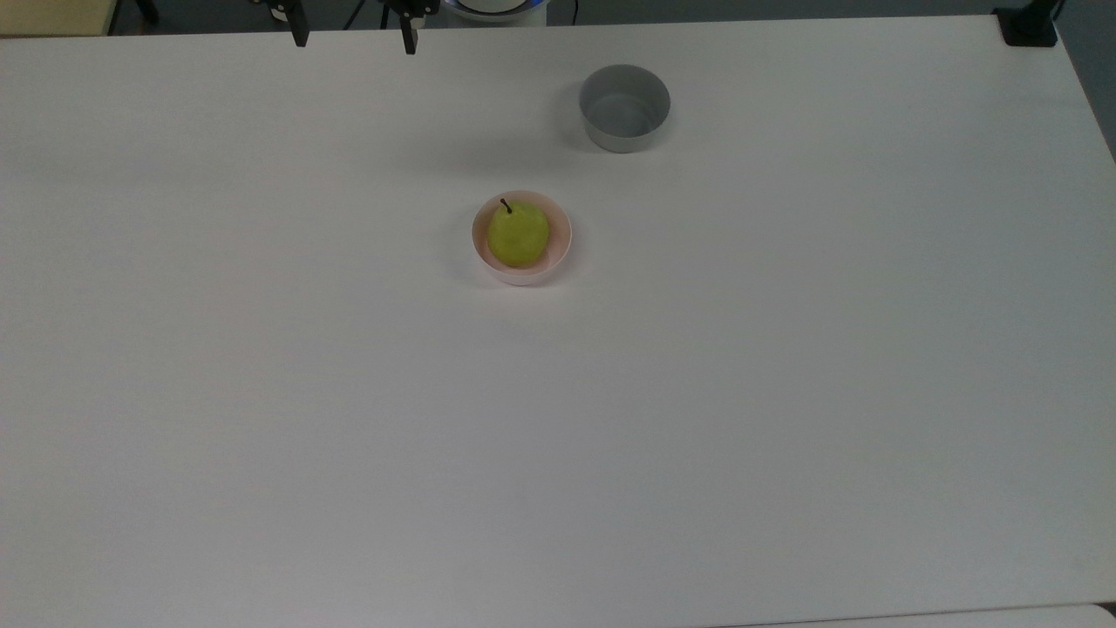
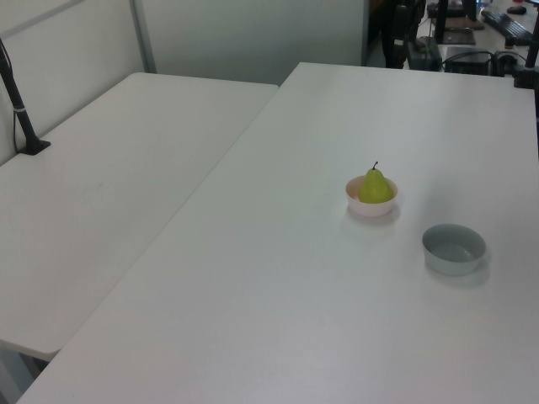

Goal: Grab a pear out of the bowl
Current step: 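Move the open gripper above the pink bowl holding the green pear, then lower the gripper into the pink bowl and close it on the pear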

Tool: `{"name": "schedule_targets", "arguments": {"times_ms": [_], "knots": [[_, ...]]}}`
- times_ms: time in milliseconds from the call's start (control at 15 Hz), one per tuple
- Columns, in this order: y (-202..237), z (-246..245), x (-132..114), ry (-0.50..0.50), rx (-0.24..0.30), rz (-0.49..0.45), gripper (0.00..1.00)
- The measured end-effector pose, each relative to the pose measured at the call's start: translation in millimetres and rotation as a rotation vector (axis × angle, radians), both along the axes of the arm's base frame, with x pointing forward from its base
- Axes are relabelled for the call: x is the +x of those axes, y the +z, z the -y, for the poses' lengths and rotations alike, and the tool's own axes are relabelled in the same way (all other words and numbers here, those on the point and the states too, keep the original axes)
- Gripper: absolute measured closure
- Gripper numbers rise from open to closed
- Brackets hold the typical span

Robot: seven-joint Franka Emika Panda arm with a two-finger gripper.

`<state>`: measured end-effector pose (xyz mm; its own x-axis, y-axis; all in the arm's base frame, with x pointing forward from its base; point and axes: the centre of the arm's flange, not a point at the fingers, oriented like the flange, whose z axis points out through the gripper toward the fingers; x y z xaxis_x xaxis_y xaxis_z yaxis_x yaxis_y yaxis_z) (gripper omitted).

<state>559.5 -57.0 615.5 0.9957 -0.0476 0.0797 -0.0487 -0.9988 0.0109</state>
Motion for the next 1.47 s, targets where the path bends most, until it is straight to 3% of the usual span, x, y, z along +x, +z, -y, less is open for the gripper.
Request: {"name": "schedule_targets", "arguments": {"times_ms": [401, 868, 1269, 1470], "knots": [[0.2, -0.7, 0.0, 0.025, -0.002, 0.0, 0.0], [-10.4, -18.4, 1.1, 0.268, -0.014, -0.027, 0.0], [-53.3, -47.2, -0.4, 0.331, -0.001, -0.114, 0.0], [-75.9, -63.8, 2.8, 0.354, 0.007, -0.104, 0.0]]}}
